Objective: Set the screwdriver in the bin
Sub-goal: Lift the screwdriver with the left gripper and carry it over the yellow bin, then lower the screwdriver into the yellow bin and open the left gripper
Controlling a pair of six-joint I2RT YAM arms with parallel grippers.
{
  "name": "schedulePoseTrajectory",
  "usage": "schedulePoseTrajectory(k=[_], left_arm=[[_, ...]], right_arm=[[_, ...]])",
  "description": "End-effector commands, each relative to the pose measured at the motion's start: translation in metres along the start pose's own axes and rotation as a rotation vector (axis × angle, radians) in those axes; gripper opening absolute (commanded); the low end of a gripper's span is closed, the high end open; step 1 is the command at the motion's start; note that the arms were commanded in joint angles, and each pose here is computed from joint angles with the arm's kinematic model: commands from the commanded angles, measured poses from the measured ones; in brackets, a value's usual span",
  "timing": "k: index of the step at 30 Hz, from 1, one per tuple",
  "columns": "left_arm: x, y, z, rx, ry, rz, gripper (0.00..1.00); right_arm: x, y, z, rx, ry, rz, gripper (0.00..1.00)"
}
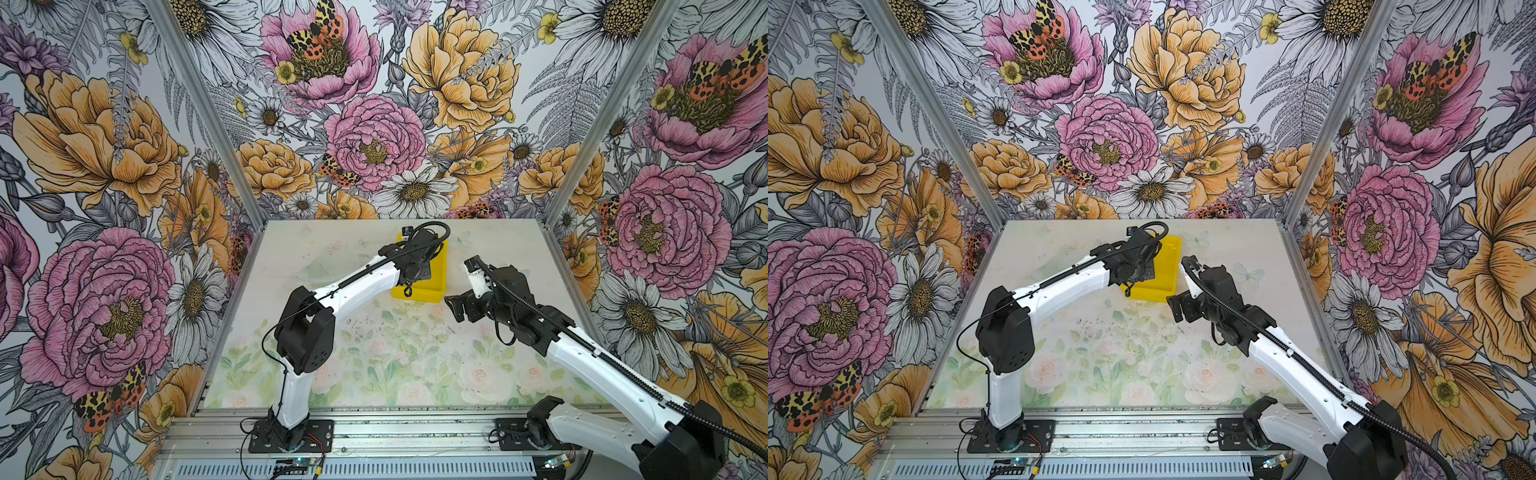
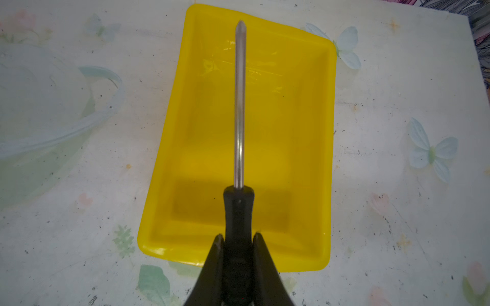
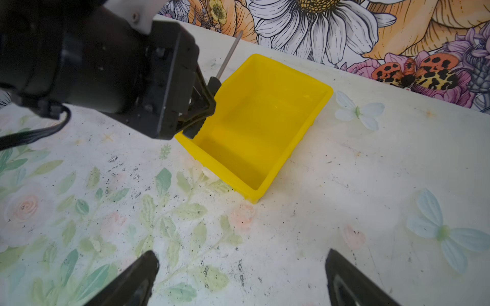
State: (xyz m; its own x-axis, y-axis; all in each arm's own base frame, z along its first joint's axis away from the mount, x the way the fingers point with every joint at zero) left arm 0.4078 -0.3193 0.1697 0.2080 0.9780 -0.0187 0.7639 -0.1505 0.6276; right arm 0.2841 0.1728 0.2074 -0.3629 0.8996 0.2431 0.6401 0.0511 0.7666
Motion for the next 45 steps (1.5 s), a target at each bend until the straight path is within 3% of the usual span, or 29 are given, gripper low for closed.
schedulePoseTrajectory(k=[1, 21, 39, 45], left_arm=[[-0.003, 0.015, 0.011, -0.011, -0.024, 0.033, 0.08], [0.004, 0.005, 0.093, 0.09, -0.024, 0.024, 0.1], [0.003, -0.017, 0.126, 0.155, -0.026, 0.007, 0.12], [0.002, -0.019, 0.13, 0.162, -0.031, -0.002, 0.17]], right_arm=[[-0.002, 0.002, -0.005, -0.023, -0.009, 0.031, 0.99], [-0.009, -0.007, -0.007, -0.022, -0.007, 0.047, 0.99], [-0.013, 0.0, -0.01, -0.054, -0.027, 0.063, 0.99], [-0.013, 0.002, -0.011, -0.06, -0.03, 0.062, 0.99]])
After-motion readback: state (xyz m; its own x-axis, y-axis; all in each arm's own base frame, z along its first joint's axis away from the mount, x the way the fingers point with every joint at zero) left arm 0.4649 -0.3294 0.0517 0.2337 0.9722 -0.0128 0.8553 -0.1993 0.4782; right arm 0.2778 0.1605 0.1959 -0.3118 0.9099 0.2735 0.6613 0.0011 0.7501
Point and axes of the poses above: each gripper's point midway between its finger pads, its own z axis out along the fingers, its own x axis along the line the jaws close on, y = z × x, the point moved 1 cm from there along -z, back along the fingers, and after that the axes turned 14 degrees about z, right-handed, at the moved point
